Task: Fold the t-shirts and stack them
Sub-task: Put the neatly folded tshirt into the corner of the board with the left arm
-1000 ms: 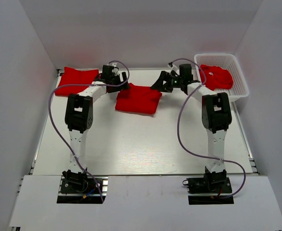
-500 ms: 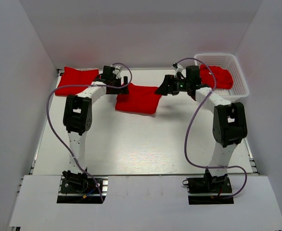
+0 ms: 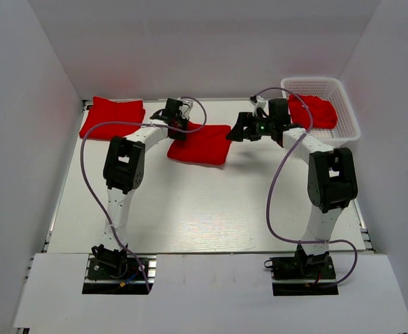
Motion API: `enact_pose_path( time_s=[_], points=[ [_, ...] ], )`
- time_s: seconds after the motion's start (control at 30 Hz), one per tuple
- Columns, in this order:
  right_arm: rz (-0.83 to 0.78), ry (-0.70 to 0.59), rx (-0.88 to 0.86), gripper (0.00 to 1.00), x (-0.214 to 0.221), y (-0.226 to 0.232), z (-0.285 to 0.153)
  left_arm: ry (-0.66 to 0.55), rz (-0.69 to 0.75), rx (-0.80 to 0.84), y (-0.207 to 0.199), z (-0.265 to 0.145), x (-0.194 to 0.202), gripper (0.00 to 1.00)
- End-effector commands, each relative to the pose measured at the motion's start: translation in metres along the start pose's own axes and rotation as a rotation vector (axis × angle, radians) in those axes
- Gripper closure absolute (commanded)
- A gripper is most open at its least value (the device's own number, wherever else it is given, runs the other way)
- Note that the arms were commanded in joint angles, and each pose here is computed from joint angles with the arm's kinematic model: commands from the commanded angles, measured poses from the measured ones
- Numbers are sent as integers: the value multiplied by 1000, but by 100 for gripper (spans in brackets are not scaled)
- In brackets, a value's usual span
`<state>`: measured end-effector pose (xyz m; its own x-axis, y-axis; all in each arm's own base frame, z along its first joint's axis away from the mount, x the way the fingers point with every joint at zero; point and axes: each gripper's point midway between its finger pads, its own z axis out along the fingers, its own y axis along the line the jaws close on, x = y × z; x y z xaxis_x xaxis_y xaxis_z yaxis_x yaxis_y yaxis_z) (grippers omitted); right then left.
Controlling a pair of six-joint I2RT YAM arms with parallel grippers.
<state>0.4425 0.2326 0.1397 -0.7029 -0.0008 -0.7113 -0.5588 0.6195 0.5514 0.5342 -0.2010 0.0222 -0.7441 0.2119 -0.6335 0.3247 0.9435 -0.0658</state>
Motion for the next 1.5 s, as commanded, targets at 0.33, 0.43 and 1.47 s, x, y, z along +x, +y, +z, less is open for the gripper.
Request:
enact_pose_path(
  time_s=[0.33, 0.43, 1.47],
  points=[
    [-42, -106, 81, 10, 1, 6, -34, -200, 124, 34, -3, -77, -62, 100],
    [-48, -140, 76, 10, -1, 14, -45, -261, 167, 5, 5, -105, -83, 100],
    [-9, -245, 196, 10, -11, 19, -78, -398, 422, -283, 136, -225, -156, 100]
  ],
)
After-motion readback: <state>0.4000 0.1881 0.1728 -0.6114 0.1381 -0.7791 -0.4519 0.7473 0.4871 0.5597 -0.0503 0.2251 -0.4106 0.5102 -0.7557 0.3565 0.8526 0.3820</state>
